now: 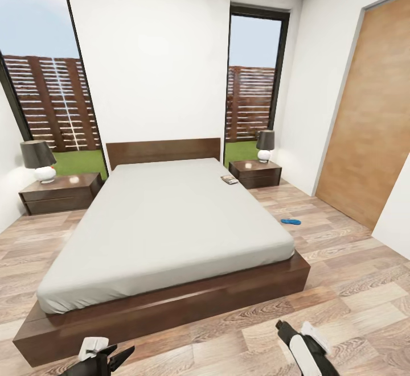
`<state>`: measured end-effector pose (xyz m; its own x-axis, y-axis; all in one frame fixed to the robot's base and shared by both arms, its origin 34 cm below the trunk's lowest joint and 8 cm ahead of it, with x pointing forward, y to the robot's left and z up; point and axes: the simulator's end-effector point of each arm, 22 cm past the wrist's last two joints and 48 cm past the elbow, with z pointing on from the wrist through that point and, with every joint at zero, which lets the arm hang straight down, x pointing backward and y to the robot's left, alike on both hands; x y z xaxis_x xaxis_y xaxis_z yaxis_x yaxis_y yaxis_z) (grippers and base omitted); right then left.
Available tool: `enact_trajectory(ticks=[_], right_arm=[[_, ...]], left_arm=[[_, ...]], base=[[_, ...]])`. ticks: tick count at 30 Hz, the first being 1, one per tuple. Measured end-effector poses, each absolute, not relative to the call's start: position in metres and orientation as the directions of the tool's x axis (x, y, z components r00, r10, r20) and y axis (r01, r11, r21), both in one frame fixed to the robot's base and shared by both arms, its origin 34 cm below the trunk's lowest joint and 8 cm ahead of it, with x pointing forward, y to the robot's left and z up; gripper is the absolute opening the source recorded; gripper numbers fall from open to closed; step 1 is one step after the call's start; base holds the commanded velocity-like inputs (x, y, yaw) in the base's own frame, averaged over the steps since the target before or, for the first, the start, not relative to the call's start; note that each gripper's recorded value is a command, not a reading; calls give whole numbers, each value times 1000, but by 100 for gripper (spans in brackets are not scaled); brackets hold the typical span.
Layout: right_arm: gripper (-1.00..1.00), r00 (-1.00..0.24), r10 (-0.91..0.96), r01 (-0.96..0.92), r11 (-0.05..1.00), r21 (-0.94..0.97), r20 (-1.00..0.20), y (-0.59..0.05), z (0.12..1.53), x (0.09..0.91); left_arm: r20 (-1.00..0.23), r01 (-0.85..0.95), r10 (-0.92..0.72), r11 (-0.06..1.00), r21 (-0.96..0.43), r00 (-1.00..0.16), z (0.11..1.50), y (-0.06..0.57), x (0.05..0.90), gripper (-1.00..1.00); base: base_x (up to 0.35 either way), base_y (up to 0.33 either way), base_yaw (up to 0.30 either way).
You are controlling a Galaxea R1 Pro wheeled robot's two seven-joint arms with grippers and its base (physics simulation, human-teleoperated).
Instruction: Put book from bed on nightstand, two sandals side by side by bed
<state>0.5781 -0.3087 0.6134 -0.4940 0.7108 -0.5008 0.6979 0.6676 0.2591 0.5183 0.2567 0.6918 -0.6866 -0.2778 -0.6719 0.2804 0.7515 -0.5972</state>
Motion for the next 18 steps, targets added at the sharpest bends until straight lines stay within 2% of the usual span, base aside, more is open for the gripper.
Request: enact_trajectory(ticks=[4,7,9,15,18], right_arm=[[100,-431,746,730,619,290,-508,-300,617,581],[100,-387,813,762,548,345,-436,-288,612,579],[100,-346,877,790,464,400,-333,-271,608,576],[100,-195,969,835,83,544,151,-194,614,578],[100,-164,952,826,-10,563,257,-178,623,584]], left_arm=[[-671,280,-280,749,-600,-687,692,255,518,100],[-670,280,-283,746,-603,-687,692,252,518,100],[-669,280,-285,745,-605,-687,692,251,518,100],[-668,279,-287,744,-607,-686,692,250,518,100],[-668,279,-288,744,-607,-686,692,250,518,100]], base=[[0,0,0],[0,0,0],[0,0,0],[0,0,0],[0,0,0]])
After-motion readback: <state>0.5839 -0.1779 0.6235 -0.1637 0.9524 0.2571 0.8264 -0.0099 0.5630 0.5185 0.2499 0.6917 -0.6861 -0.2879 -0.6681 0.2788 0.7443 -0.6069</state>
